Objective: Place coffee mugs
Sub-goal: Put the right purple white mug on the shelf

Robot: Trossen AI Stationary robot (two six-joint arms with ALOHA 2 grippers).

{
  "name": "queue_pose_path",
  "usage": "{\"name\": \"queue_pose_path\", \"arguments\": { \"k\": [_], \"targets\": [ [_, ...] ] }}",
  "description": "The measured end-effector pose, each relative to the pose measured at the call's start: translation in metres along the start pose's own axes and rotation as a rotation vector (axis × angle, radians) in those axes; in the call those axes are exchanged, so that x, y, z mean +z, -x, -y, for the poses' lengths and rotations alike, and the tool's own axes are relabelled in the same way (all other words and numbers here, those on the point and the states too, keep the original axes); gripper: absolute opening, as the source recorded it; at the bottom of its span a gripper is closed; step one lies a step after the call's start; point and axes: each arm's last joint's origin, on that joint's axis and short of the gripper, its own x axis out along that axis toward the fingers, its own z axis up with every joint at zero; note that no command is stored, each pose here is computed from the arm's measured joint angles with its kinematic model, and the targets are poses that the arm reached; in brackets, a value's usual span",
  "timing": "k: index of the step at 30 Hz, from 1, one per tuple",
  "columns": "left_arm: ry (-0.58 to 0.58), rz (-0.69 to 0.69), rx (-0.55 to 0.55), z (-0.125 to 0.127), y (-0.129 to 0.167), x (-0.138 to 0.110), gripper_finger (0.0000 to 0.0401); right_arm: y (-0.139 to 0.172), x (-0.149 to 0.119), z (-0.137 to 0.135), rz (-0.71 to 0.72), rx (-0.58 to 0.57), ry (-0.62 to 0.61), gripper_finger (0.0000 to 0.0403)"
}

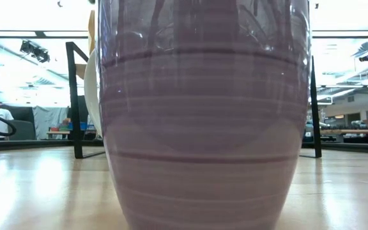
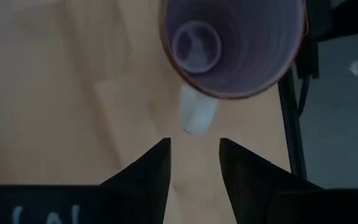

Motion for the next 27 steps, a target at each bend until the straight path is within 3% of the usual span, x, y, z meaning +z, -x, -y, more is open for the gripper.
{"name": "queue_pose_path", "arguments": {
  "k": [5,14,24,27],
  "targets": [
    [-0.01,0.003,-0.057,-0.006,-0.02,-0.004,0.0142,0.0,0.0,0.0,0.001,0.0,-0.001,0.0073],
    [-0.049,0.08,-0.076,0.005,-0.025,-0.001,0.0142,0.0,0.001,0.0,0.007,0.0,-0.007,0.0073],
    [0.042,0.072,-0.113,0.024,-0.027,-0.005,0.0142,0.0,0.001,0.0,0.01,0.001,-0.01,0.0073],
    [0.066,0.086,-0.068,0.026,-0.027,-0.005,0.0142,0.0,0.001,0.0,0.01,0.001,-0.01,0.0073]
  ]
}}
